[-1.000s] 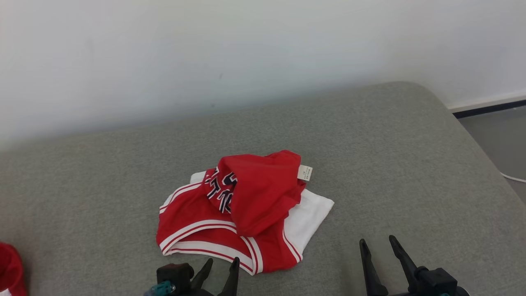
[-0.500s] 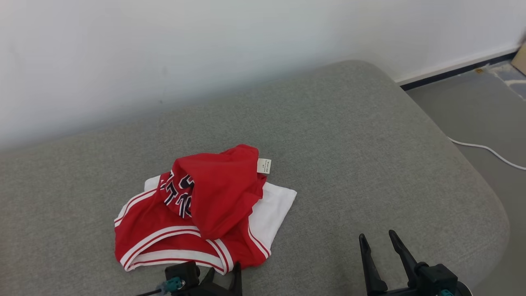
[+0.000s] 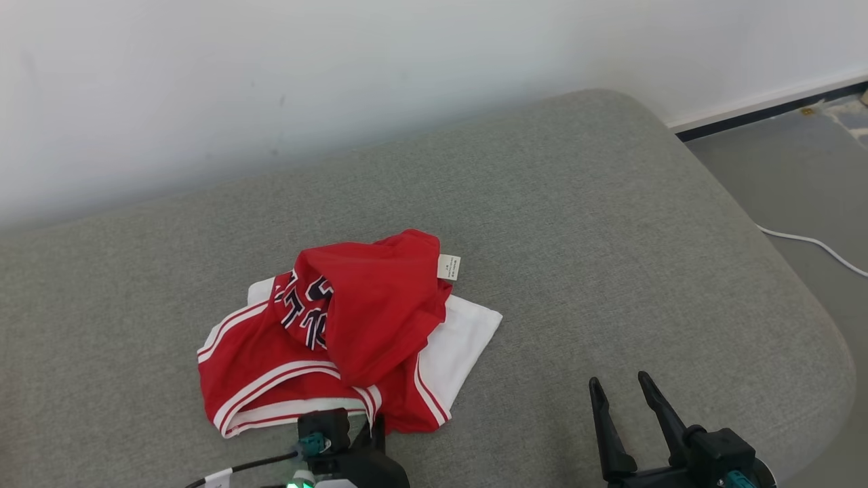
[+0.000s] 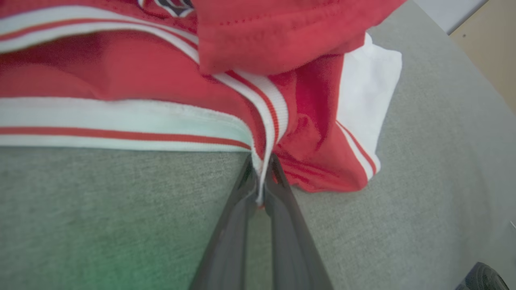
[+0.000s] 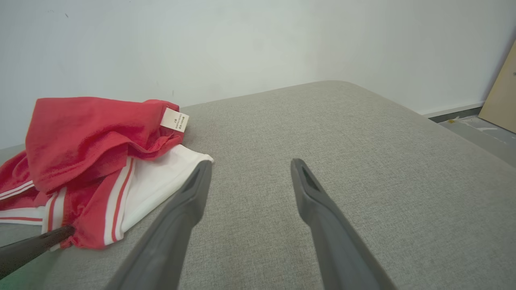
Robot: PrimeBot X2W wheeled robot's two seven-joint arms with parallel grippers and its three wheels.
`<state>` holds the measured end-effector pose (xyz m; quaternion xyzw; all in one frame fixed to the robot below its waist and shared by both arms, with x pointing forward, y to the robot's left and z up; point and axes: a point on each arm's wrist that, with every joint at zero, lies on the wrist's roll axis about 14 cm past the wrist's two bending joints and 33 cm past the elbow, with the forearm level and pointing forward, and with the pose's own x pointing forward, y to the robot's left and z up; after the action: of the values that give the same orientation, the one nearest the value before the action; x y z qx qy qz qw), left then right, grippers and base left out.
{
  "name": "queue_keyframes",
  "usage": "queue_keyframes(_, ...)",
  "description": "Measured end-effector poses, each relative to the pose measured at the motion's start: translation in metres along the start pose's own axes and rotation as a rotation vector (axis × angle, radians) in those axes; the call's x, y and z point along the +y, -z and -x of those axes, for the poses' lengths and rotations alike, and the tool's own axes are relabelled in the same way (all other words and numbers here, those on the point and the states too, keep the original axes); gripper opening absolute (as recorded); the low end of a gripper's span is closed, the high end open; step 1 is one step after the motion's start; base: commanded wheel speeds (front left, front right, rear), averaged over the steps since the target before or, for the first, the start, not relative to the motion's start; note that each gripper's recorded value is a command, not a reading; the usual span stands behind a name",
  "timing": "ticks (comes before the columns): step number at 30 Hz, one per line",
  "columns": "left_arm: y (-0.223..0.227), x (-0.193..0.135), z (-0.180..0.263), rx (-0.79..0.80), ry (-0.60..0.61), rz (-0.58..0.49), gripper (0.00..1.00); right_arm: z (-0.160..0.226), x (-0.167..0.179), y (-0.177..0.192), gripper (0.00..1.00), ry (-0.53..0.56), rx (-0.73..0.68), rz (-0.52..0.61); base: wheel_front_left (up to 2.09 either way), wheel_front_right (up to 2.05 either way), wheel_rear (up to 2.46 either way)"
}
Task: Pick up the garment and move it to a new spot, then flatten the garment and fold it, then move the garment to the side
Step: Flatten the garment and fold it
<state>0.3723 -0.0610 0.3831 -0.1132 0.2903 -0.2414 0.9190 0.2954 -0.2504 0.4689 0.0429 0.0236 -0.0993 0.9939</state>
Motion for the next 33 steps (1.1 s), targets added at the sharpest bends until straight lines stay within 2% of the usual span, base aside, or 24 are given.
queue_keyframes(5, -0.031, 0.008, -0.003, -0.117, -0.026, 0.017, 0.0, -0.005, 0.004, 0.001, 1.0, -0.013, 0.001, -0.009, 0.0, 0.0, 0.0)
queue_keyframes(11, -0.125, -0.005, 0.0, -0.368, 0.04, 0.037, 0.0, -0.009, 0.01, 0.001, 1.0, -0.032, -0.004, -0.022, 0.0, 0.0, 0.0)
queue_keyframes(14, -0.183, -0.029, 0.013, -0.514, 0.124, 0.002, 0.0, -0.01, 0.013, 0.0, 1.0, -0.043, -0.009, -0.028, 0.0, 0.0, 0.0)
queue_keyframes(17, -0.233, -0.062, 0.029, -0.63, 0.21, -0.08, 0.0, -0.009, 0.016, -0.002, 1.0, -0.052, -0.016, -0.033, 0.0, 0.0, 0.0)
queue_keyframes(22, -0.293, -0.124, 0.056, -0.762, 0.355, -0.22, 0.0, -0.006, 0.017, -0.002, 1.0, -0.054, -0.019, -0.048, 0.0, 0.0, 0.0)
queue_keyframes(29, -0.334, -0.188, 0.083, -0.878, 0.497, -0.317, 0.0, 0.002, 0.01, 0.0, 1.0, -0.026, -0.018, -0.062, 0.0, 0.0, 0.0)
queue_keyframes(33, -0.343, -0.217, 0.102, -0.913, 0.616, -0.275, 0.0, 0.006, 0.004, 0.002, 1.0, -0.005, -0.013, -0.065, 0.0, 0.0, 0.0)
